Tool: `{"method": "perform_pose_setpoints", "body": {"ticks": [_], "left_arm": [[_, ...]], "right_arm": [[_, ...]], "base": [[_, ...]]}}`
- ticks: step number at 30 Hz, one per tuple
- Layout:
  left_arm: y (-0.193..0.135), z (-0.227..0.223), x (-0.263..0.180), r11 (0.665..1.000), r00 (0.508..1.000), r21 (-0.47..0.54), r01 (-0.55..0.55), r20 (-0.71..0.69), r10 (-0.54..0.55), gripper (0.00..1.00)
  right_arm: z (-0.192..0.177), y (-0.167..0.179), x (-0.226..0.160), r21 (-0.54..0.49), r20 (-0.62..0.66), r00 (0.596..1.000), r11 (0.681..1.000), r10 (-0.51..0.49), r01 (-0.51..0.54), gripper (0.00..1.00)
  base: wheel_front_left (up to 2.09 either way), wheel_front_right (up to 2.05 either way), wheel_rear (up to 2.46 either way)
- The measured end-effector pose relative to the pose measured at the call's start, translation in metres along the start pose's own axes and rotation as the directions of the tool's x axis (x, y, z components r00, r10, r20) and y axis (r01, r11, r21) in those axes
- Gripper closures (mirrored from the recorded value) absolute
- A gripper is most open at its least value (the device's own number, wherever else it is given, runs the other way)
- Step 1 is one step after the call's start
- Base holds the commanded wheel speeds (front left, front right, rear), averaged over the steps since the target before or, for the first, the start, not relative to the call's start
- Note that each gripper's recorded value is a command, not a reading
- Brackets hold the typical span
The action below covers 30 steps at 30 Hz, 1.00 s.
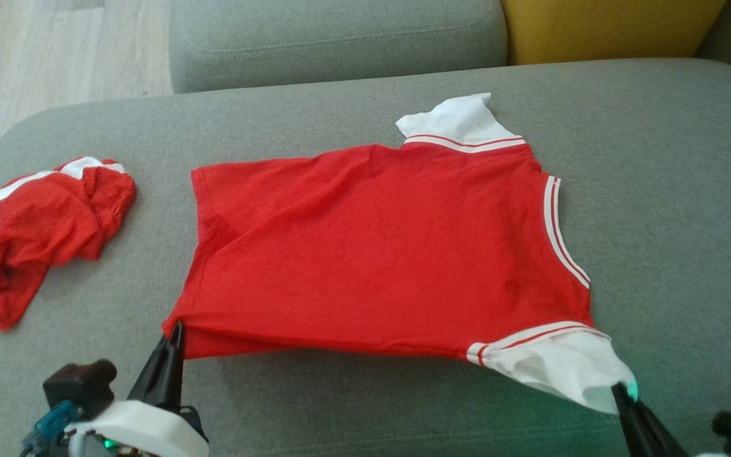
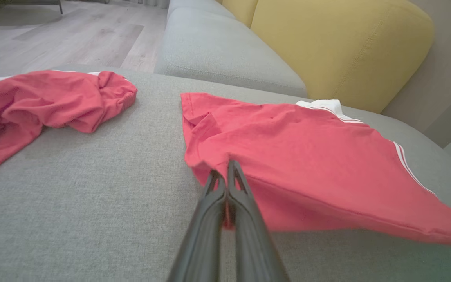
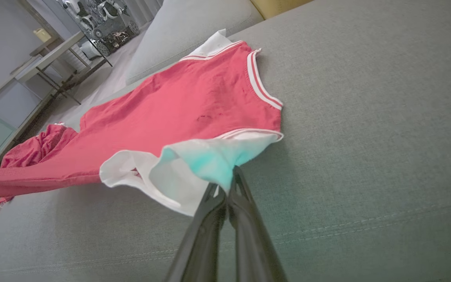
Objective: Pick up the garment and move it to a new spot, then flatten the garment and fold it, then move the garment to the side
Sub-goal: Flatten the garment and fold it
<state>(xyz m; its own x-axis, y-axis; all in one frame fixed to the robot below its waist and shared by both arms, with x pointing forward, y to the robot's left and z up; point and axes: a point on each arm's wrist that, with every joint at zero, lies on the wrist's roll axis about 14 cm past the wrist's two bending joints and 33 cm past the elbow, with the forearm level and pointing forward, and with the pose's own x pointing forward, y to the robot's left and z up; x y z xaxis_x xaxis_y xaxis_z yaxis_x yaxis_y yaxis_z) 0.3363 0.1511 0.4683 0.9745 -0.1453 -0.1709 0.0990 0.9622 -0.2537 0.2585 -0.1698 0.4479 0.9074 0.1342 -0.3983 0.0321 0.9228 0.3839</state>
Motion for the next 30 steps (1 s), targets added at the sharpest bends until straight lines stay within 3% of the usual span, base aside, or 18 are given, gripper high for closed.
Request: {"method": "perform_pose_setpoints", "body": {"ticks": [9, 20, 30], "left_arm": [[0.006, -0.012, 0.008, 1.000, 0.996, -0.014, -0.008, -0.086, 0.007, 1.00], [0.009, -0.013, 0.055, 0.998, 0.991, -0.058, 0.021, -0.131, -0.028, 1.00], [0.019, -0.030, 0.076, 0.996, 0.981, -0.092, 0.004, -0.193, -0.022, 1.00]], "right_arm": [[0.033, 0.006, 0.049, -0.102, 0.038, 0.999, 0.995, 0.020, -0.016, 1.00], [0.067, 0.009, 0.133, -0.198, 0.042, 0.997, 0.979, 0.064, -0.054, 1.00], [0.061, 0.010, 0.179, -0.229, 0.001, 0.996, 0.969, 0.091, -0.088, 1.00]], "base": [[0.00, 0.00, 0.00], [0.00, 0.00, 0.00], [0.00, 0.00, 0.00]]}}
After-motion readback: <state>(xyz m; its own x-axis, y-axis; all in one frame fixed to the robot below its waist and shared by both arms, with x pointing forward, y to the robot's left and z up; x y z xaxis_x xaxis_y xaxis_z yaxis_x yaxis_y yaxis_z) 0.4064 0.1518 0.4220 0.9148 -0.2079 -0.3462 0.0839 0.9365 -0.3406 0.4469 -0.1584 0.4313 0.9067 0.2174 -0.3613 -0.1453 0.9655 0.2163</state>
